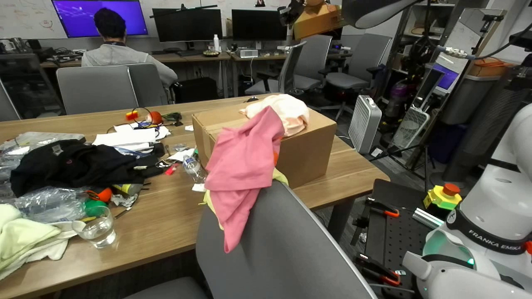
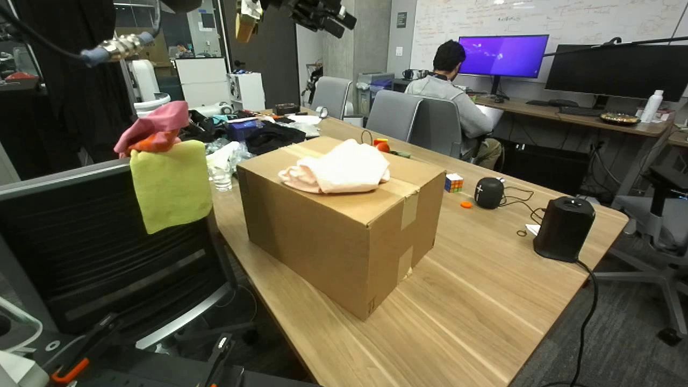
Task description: Remove the t-shirts and towel from the backrest of the chair and place them on top of the box
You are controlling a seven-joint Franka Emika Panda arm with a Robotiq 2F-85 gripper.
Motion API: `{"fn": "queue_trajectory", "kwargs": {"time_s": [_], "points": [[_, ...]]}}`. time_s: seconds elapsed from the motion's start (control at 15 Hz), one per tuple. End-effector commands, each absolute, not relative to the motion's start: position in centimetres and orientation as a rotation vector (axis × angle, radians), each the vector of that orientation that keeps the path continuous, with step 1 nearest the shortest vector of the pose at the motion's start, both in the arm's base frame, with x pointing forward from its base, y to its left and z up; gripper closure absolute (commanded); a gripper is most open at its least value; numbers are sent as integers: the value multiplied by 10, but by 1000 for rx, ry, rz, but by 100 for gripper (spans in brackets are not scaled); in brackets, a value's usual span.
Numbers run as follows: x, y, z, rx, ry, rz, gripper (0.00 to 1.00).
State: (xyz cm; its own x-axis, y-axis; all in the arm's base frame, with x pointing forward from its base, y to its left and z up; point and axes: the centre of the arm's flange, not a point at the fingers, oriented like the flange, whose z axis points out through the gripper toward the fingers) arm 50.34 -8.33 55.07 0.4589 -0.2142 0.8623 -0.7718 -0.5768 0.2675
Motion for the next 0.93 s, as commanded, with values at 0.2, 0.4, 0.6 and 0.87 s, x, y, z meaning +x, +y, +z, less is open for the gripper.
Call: {"fn": "queue_trajectory", "kwargs": {"time_s": [0.2, 0.4, 0.6, 0.87], "points": [[452, -110, 556, 2008, -776, 1016, 0], [447, -56, 528, 2155, -663, 857, 0], [433, -1, 501, 2317, -545, 736, 0], [416, 67, 474, 2478, -326, 558, 0]]}}
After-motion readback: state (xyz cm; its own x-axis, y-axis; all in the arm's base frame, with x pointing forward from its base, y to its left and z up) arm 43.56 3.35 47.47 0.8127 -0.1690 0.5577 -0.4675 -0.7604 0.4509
